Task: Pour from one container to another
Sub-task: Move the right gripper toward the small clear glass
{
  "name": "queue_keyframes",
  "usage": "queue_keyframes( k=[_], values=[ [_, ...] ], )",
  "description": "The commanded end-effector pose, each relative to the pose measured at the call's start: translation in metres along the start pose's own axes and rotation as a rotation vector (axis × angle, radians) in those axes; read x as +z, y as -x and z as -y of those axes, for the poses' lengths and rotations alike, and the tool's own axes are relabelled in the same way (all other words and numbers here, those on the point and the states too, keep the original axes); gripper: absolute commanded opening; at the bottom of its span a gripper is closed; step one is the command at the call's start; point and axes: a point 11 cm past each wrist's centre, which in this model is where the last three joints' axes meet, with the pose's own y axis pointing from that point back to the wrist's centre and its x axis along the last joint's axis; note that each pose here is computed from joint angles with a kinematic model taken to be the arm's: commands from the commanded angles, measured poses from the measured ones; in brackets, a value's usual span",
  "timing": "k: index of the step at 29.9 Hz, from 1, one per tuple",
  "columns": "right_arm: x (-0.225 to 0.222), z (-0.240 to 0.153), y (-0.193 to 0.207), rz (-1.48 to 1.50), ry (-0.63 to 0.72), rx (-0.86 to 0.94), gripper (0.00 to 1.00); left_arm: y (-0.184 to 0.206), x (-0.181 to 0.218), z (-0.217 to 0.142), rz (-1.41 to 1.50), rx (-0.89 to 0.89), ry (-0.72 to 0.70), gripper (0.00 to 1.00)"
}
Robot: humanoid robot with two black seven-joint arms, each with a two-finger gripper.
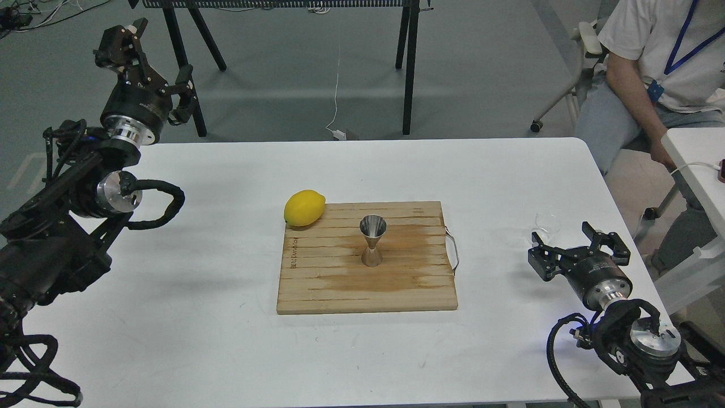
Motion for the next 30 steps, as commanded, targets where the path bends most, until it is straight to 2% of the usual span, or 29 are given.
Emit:
queue_keyframes(
  k=[1, 13, 30],
  values=[
    [0.004, 0.006, -0.005, -0.014, 0.015, 0.023, 1.0, 0.0, 0.0, 0.0, 0.0, 0.0, 0.0, 1.0],
    [0.009, 0.021, -0.025, -0.012, -0.006, 0.092, 1.0, 0.002, -0.004, 0.0, -0.002, -0.003, -0.006, 1.0],
    [0.013, 0.04, -0.022, -0.006, -0.015, 0.084, 1.0, 0.004, -0.004, 0.0, -0.004, -0.001, -0.007, 1.0]
  ],
)
